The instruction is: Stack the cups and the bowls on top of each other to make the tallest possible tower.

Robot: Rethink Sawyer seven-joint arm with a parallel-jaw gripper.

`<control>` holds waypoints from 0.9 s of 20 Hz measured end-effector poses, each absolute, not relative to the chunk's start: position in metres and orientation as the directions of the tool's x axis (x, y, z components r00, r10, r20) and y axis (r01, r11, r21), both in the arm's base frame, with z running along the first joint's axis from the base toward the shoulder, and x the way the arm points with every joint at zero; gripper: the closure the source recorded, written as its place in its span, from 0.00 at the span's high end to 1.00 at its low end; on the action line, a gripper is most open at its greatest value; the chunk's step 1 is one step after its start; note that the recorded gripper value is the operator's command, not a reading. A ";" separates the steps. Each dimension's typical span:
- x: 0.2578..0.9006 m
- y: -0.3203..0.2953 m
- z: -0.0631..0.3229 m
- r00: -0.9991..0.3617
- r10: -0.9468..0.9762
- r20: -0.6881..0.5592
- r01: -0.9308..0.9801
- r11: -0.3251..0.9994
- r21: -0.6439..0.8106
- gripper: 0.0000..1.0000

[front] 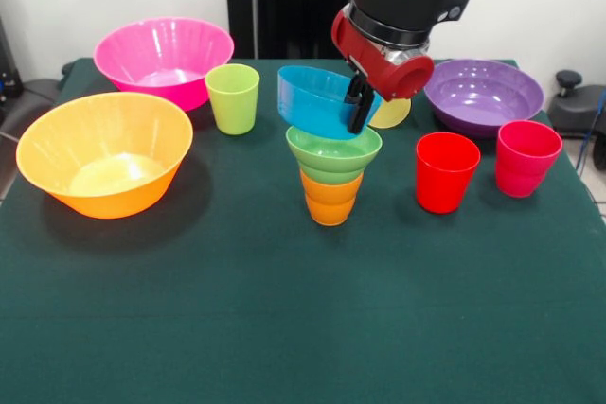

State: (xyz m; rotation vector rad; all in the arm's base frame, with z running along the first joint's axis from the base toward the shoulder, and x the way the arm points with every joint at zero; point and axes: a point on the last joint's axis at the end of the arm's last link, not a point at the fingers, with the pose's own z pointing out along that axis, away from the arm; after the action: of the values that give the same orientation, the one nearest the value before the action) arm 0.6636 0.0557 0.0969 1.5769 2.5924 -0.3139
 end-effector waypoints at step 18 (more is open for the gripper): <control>0.665 0.065 0.096 -0.476 0.856 -0.199 0.879 0.462 -0.116 0.00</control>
State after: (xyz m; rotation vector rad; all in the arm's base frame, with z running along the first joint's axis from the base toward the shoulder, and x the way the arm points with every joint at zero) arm 0.6650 0.0647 0.0961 1.5429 2.5884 -0.3073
